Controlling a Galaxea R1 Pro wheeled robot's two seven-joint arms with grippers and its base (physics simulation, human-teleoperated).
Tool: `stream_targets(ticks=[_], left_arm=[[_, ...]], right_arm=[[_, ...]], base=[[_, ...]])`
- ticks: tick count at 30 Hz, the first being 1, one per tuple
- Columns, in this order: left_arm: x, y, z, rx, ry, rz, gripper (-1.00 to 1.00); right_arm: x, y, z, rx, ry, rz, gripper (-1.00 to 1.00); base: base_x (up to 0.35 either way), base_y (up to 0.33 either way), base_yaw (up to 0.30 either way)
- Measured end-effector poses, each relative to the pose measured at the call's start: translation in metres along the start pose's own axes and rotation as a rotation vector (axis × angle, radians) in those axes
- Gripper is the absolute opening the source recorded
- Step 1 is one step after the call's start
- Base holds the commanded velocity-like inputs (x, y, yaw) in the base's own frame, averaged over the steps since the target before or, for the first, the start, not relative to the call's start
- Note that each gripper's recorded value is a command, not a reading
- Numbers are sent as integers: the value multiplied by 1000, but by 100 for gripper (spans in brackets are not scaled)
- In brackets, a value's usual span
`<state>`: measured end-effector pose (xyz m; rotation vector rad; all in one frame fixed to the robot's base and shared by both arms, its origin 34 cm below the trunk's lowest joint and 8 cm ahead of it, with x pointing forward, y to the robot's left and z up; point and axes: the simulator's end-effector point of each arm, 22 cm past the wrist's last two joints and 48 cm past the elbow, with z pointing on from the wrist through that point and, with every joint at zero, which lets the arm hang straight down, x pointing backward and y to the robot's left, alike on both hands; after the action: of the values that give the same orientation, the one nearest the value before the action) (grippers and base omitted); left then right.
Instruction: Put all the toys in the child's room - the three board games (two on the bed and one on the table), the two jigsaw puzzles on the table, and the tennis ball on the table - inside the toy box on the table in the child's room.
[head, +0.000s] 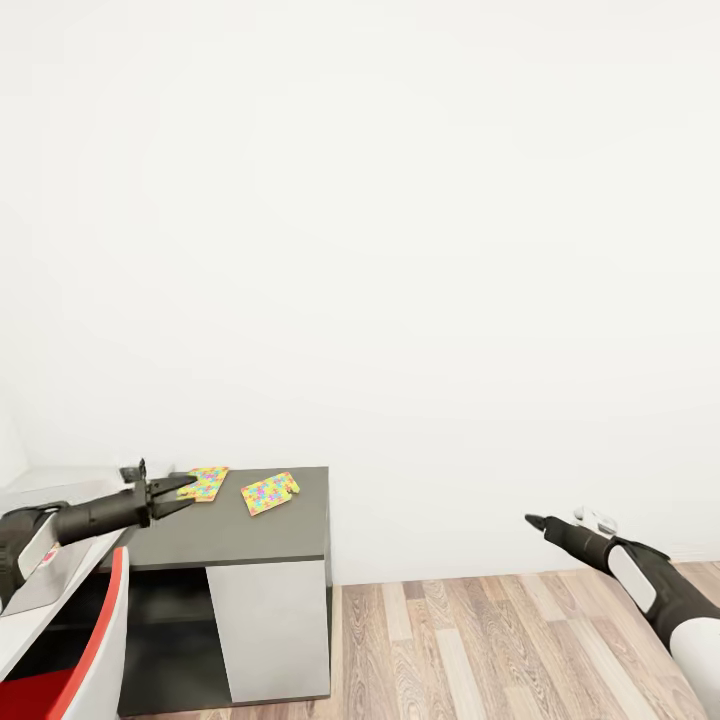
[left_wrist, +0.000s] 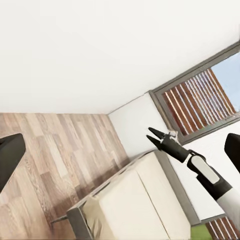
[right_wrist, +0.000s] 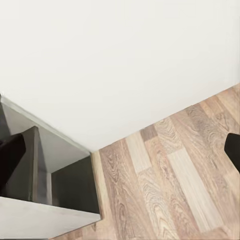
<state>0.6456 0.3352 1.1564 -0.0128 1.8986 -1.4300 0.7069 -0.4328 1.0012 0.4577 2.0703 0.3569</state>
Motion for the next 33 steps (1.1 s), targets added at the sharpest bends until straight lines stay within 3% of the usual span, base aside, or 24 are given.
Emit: stream_targets(ticks=[12, 15, 16, 18, 23, 33], left_arm=[[-2, 33, 67, -292, 25, 105, 100], [-7, 43, 80, -391, 15, 138, 100], [-12, 55, 84, -476, -12, 148, 100], [-19, 60, 82, -515, -41, 156, 100], [-38, 62, 80, -545, -119, 201, 100], [-39, 62, 85, -554, -132, 214, 100]], right_arm=[[-21, 16, -2, -20, -48, -27, 100], [-21, 17, -2, -21, -48, -29, 100], [-19, 20, 0, -21, -46, -31, 100], [-17, 24, 2, -27, -44, -29, 100], [-12, 32, 4, -38, -40, -27, 100], [-13, 36, 3, -56, -39, -39, 100]], base=[[0, 0, 0], [0, 0, 0], [0, 0, 0], [0, 0, 0], [0, 0, 0], [49, -19, 0]])
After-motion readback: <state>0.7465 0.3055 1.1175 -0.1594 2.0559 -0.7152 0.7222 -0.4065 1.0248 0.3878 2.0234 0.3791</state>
